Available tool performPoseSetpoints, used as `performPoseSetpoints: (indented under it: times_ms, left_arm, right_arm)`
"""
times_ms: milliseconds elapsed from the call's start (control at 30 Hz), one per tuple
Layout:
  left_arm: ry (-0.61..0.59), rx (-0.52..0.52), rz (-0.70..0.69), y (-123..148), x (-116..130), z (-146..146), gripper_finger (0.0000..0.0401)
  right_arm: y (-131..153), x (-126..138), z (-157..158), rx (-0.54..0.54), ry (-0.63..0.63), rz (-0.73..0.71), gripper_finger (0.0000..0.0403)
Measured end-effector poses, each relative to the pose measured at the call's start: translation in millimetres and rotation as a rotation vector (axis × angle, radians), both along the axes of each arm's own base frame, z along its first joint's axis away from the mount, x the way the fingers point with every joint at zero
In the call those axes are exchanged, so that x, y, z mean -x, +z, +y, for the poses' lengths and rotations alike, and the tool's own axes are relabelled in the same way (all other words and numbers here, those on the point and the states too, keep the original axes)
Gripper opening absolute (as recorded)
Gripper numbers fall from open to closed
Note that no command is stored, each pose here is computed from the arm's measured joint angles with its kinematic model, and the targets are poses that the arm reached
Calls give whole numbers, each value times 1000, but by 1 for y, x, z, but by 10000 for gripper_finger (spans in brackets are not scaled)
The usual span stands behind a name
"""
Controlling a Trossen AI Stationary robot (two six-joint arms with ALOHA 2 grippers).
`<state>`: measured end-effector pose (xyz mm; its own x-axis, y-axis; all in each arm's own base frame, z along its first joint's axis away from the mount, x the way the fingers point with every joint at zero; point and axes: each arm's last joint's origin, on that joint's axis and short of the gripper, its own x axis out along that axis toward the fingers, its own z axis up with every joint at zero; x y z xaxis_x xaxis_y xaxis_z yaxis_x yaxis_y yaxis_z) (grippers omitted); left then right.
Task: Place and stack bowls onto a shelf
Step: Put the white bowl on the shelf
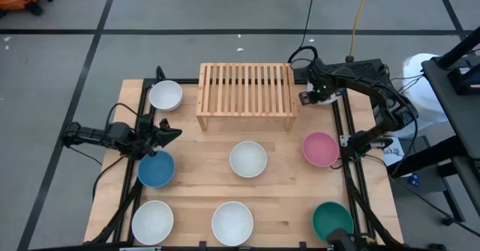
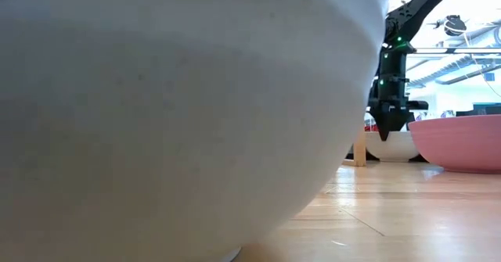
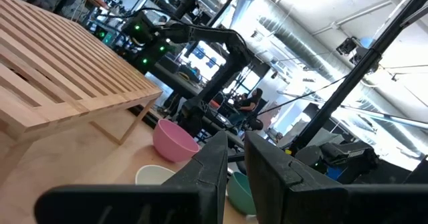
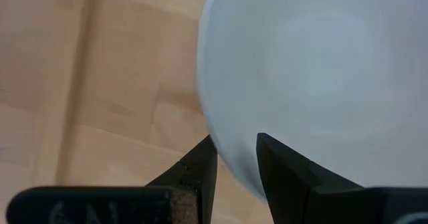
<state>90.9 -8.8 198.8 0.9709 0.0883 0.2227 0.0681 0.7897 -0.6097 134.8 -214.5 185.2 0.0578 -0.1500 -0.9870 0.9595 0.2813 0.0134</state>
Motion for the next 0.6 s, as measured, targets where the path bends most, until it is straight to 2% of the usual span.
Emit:
performPoseSetpoints:
  times_ms: [167, 333, 600]
  left_arm:
    - [0, 0, 0, 0, 0, 0, 56]
    - [0, 1, -3, 0, 0, 0, 56]
    - [-5, 26, -5, 0, 0, 0, 56]
  right_arm:
    - [-7, -1, -2, -22, 6, 13, 84]
    - [-5, -3, -4, 2, 58, 11, 15]
    - [0, -1, -2, 16, 106, 8, 3]
